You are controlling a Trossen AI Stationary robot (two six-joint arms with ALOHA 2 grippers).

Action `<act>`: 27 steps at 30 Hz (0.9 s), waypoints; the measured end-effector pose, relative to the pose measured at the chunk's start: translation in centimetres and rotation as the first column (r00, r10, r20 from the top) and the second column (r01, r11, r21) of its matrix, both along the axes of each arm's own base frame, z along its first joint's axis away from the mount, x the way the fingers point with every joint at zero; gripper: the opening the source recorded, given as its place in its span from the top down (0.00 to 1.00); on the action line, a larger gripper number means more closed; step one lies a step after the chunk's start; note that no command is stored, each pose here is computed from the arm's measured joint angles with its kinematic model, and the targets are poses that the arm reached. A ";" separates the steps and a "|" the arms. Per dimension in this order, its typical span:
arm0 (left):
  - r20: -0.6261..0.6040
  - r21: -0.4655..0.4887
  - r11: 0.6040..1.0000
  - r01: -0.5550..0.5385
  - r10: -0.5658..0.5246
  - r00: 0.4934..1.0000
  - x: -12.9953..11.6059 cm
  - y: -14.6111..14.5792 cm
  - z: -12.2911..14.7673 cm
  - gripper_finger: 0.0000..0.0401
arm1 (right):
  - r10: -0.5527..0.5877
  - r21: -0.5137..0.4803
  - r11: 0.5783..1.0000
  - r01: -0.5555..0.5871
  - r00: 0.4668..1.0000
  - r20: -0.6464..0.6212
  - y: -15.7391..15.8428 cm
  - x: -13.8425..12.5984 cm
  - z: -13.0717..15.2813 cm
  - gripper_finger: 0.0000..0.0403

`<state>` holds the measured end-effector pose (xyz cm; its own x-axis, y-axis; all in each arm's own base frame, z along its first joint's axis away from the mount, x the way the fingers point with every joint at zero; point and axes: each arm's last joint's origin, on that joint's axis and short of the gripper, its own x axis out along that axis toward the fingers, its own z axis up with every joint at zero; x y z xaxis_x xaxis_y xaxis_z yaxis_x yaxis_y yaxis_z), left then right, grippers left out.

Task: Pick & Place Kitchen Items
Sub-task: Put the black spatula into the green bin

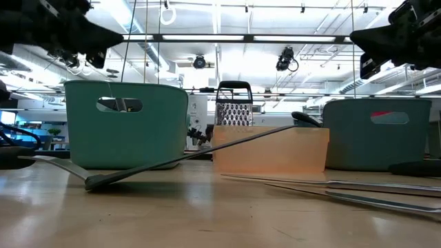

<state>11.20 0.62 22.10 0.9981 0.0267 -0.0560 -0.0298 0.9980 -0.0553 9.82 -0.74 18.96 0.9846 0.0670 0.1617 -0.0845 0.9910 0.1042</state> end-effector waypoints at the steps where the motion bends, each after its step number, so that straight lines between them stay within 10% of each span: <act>1: -0.011 -0.005 1.000 0.010 -0.010 1.000 0.1 -0.2 0.5 0.99 | 0.000 -0.002 1.000 0.000 1.000 0.000 0.0 0.0 0.0 0.96; 13: -0.331 -0.148 0.988 0.049 -0.096 0.939 3.5 -4.0 0.6 0.96 | -0.002 -0.010 1.000 0.002 1.000 -0.018 0.0 0.0 -0.2 0.96; 27: -0.691 -0.269 0.957 0.111 -0.272 0.670 6.5 -12.6 -1.0 0.88 | 0.000 0.003 1.000 0.000 1.000 -0.026 0.0 0.0 -0.3 0.96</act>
